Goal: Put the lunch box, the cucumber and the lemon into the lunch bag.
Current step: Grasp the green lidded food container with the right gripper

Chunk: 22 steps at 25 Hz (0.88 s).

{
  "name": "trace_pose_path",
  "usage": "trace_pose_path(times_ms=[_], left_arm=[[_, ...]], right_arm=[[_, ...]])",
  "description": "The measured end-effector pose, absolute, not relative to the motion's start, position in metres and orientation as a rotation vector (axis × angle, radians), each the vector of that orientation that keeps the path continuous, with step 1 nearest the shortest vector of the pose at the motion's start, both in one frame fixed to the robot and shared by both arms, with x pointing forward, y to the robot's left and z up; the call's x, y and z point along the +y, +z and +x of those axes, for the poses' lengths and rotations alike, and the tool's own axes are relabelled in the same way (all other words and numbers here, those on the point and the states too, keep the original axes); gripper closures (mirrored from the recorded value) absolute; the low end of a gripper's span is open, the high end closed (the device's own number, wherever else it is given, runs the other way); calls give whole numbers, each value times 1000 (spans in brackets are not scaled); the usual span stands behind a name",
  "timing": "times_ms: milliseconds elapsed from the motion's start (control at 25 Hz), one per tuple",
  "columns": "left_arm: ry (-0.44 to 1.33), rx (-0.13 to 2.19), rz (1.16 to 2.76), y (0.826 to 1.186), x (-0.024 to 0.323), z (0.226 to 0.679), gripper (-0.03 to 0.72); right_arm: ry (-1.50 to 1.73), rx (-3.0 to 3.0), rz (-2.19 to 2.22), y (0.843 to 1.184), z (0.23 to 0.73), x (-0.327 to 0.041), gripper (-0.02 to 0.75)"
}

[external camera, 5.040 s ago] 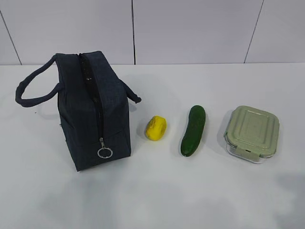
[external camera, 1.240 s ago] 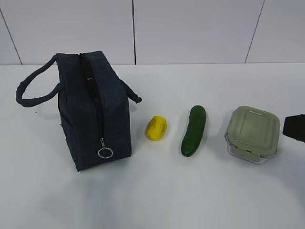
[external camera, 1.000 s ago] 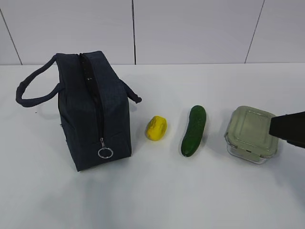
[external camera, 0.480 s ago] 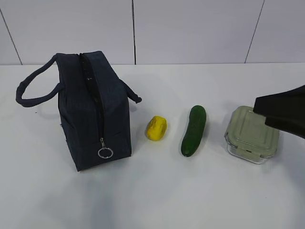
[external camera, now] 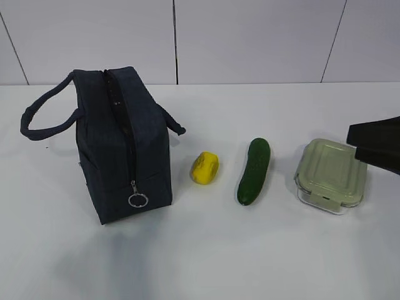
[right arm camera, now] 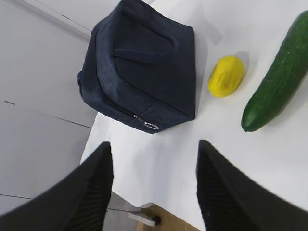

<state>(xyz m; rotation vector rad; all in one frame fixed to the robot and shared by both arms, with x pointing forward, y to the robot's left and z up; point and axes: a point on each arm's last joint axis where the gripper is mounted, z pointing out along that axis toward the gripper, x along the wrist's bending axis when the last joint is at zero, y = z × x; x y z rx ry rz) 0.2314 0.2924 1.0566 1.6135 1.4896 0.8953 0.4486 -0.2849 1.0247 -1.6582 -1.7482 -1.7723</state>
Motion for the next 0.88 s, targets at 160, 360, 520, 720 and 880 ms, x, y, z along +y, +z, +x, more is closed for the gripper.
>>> trace_pose_path(times_ms=[160, 360, 520, 720, 880], left_arm=[[895, 1490, 1613, 1057, 292, 231, 449], [894, 1489, 1613, 1057, 292, 231, 449], [894, 1489, 1613, 1057, 292, 231, 449], [894, 1489, 1613, 1057, 292, 231, 449], [894, 1489, 1613, 1057, 292, 231, 449]], right_arm=[[-1748, -1666, -1703, 1011, 464, -294, 322], [-1750, -1501, -1813, 995, 477, -311, 322], [-1733, -1417, -1896, 983, 480, -329, 322], [-1711, -1421, -1922, 976, 485, -339, 322], [-1667, -1414, -1926, 965, 494, -344, 322]])
